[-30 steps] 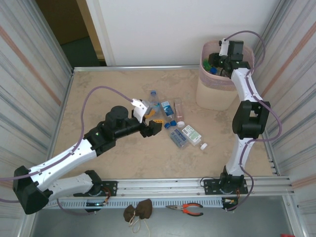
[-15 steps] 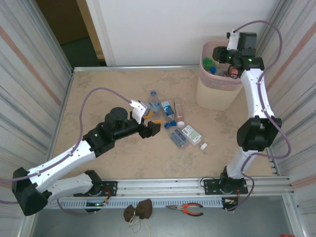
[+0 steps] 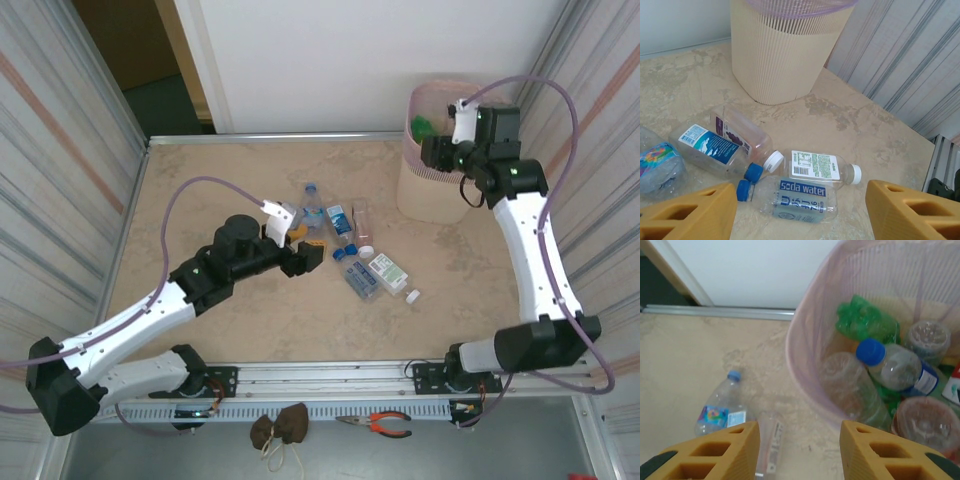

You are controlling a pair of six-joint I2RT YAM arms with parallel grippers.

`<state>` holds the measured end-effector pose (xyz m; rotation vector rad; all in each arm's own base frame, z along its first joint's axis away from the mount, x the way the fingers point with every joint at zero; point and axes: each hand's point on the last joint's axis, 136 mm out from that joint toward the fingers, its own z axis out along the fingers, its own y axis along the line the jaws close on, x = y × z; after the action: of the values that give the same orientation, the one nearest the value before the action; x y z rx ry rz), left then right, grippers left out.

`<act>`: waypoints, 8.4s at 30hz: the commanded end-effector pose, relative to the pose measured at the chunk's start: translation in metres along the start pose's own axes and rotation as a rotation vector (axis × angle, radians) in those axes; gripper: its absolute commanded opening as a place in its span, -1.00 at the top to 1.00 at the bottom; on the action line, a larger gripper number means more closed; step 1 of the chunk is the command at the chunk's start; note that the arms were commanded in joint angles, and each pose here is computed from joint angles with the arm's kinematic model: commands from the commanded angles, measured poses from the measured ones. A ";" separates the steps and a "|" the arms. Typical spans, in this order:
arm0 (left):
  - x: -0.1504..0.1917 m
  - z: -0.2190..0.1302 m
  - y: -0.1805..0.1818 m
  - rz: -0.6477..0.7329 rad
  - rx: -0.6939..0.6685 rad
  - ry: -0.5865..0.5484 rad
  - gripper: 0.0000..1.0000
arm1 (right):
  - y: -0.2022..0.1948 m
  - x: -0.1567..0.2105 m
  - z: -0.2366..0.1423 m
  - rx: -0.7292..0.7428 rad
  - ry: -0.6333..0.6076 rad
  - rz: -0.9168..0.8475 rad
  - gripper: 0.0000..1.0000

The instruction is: Put the plastic bottles in the bin

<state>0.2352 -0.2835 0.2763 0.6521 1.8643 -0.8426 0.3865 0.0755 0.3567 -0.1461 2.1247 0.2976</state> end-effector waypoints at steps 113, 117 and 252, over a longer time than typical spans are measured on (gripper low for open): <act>0.040 -0.018 0.050 -0.211 -0.166 0.011 -0.34 | 0.135 0.328 0.077 -0.068 0.911 -0.396 -0.08; 0.039 -0.019 0.051 -0.213 -0.167 0.007 -0.34 | 0.139 0.312 0.069 -0.076 0.878 -0.393 -0.08; 0.033 0.005 0.050 -0.257 -0.118 0.075 -0.32 | -0.026 0.024 -0.002 0.078 0.179 -0.043 -0.52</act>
<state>0.2576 -0.2527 0.2175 0.3642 2.1015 -0.8738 0.3855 0.0318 0.3256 -0.0798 2.3667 0.1313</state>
